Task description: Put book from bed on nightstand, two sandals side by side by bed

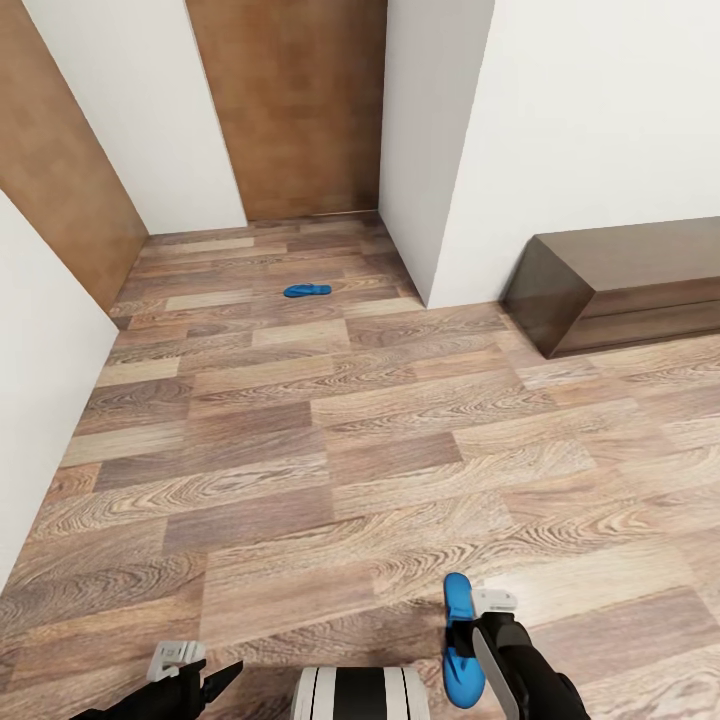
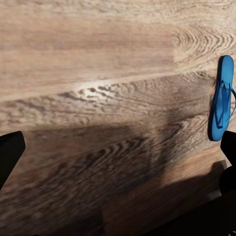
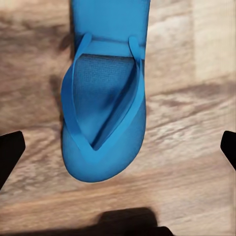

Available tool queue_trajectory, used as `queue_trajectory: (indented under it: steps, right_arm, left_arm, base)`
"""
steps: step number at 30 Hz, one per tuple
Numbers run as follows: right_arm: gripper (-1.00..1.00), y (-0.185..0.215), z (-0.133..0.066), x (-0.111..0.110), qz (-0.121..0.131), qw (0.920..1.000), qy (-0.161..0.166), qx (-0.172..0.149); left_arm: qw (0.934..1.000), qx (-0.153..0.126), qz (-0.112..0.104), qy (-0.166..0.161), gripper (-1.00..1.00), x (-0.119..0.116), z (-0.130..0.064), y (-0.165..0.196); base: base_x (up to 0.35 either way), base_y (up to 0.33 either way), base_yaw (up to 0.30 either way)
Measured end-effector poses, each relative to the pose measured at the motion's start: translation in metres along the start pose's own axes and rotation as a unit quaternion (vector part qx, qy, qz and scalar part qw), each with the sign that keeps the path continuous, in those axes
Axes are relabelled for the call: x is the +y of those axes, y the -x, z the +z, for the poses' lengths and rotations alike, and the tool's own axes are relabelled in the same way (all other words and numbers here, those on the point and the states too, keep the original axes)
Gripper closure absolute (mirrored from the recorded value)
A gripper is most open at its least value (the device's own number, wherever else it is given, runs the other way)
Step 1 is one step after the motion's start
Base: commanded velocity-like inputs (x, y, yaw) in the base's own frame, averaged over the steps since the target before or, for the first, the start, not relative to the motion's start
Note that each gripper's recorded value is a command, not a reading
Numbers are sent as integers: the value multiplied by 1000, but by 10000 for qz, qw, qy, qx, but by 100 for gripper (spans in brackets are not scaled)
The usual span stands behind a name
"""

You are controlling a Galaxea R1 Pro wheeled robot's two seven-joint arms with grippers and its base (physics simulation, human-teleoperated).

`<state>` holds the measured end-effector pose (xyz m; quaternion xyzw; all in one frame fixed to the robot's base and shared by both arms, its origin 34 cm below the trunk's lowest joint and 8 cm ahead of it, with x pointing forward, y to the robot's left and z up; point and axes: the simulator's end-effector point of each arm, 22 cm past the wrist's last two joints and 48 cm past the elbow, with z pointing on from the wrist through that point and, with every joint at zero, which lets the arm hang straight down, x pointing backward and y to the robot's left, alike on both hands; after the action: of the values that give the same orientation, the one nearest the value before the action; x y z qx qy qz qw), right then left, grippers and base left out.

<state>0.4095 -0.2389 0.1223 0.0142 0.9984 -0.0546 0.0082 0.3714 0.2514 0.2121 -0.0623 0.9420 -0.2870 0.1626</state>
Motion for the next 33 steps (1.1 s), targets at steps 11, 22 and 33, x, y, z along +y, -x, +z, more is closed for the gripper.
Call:
queue_trajectory:
  steps: [11,22,33]
  right_arm:
    - [-100,-2,0,1,8,10000,1,22]
    - [-100,-16,13,2,-7,9998,-2,209]
    - [-100,-27,22,3,-26,9994,-1,350]
  left_arm:
    - [10000,1,-1,-2,-100,0,0,0]
    - [9998,153,-95,34,-100,6,5,-13]
    - [9995,271,-171,68,-100,12,9,-23]
  base:
    - [0,0,0]
    - [0,0,0]
    - [0,0,0]
